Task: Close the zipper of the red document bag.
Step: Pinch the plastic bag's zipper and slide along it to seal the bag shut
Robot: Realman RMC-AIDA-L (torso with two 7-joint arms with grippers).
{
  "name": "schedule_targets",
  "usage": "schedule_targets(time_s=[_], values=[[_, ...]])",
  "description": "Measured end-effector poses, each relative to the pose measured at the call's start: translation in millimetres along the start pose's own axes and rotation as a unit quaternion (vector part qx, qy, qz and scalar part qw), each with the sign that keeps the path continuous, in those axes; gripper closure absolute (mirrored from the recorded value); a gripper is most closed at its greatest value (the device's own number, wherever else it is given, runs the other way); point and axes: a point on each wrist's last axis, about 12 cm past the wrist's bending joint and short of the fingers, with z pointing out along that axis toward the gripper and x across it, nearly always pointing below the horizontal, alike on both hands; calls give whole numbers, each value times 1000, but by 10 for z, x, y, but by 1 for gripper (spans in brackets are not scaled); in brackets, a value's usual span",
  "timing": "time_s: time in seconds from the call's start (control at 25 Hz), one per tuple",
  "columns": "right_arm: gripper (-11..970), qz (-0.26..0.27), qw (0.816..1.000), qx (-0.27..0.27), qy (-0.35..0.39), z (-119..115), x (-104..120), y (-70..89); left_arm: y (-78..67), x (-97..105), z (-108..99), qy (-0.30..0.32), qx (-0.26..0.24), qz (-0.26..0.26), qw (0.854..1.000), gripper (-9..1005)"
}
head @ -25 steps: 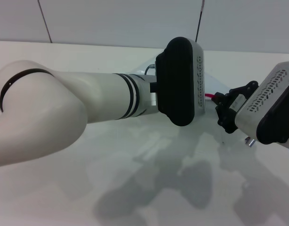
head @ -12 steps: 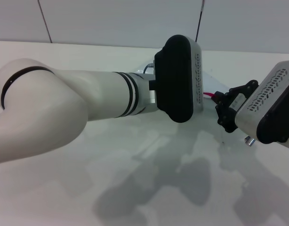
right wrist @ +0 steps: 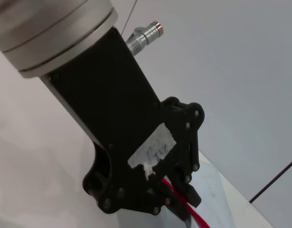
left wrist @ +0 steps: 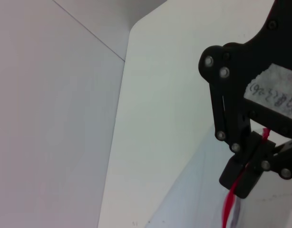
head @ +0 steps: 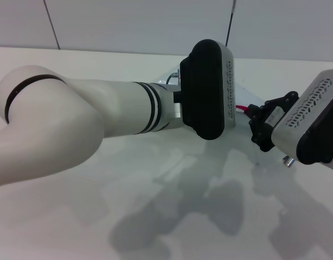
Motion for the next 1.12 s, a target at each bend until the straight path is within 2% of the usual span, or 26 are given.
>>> schedule_targets(time_s=[0.68,1.12], values=[[943,7,1000,8,8,5,58,-49,8,13,-21,0,-4,-10,1000,902],[943,15,1000,19,18,-19,134,-103,32,261,-97,28,-21,-41,999,893]])
